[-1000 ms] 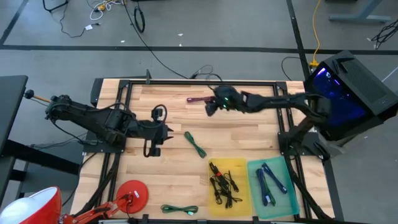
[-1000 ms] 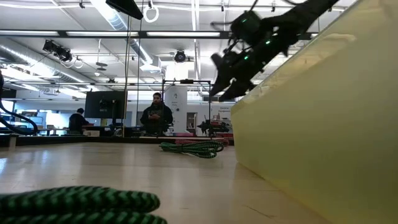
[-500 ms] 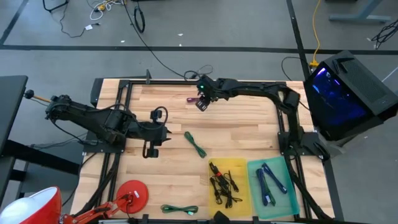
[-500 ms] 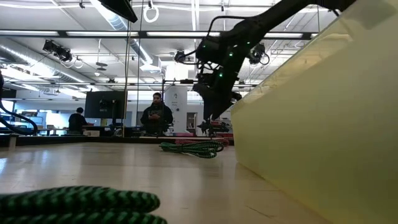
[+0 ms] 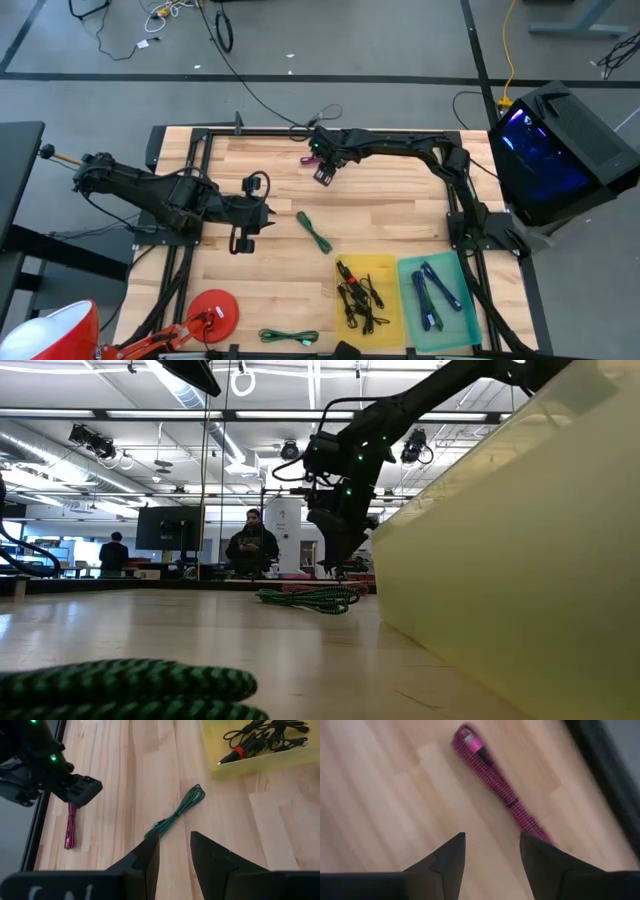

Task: Pick & Place USB Port
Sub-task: Put the red pattern charger cable into the blue bin

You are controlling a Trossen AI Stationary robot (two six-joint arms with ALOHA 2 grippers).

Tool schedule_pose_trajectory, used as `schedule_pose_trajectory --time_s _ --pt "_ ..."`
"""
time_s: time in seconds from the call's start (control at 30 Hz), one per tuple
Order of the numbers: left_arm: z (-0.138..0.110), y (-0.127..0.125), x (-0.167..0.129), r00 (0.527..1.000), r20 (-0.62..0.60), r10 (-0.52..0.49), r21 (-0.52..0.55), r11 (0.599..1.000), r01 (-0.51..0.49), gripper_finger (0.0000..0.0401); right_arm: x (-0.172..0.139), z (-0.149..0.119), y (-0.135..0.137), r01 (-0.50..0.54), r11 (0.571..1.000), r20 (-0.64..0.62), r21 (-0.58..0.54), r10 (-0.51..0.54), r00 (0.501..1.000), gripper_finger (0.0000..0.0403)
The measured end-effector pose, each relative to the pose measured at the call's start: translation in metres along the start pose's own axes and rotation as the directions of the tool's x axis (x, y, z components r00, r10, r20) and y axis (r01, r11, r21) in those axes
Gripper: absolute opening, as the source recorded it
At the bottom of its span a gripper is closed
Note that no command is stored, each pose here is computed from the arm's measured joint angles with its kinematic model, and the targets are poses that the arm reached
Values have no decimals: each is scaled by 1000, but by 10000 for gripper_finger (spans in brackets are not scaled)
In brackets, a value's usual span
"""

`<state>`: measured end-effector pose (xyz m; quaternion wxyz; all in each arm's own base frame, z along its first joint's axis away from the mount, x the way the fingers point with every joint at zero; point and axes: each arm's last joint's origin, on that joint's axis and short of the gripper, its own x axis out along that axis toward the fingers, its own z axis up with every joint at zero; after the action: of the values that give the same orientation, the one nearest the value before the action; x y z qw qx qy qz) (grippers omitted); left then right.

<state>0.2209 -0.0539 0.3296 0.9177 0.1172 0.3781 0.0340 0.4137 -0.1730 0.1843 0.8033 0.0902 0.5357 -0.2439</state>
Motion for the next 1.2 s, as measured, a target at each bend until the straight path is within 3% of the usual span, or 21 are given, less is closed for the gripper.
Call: schedule_pose_trajectory --time_s 0.2,0.33,0.4,0.57,0.77,0.9,1.2 --pt "0 0 0 1000 2 0 1 1000 0 115 -2 2 13 -36 998 32 -46 37 999 190" --pt "1 0 0 1000 12 0 -3 1000 0 115 -4 8 23 -150 988 95 -22 151 984 190" --pt "1 0 0 1000 12 0 -3 1000 0 115 -6 12 28 -156 987 136 -24 158 978 190" --pt "2 0 0 1000 22 4 -5 1000 -4 115 -17 24 30 -258 963 189 73 240 952 190" --pt "3 0 0 999 33 4 -10 1000 -4 115 -17 30 3 -214 963 201 161 180 963 190" --pt "4 0 0 999 38 4 -14 1000 -4 115 6 25 -17 -185 955 135 231 156 978 190" --pt "5 0 0 999 46 4 10 1000 -4 115 13 24 -13 -61 995 127 74 52 991 190"
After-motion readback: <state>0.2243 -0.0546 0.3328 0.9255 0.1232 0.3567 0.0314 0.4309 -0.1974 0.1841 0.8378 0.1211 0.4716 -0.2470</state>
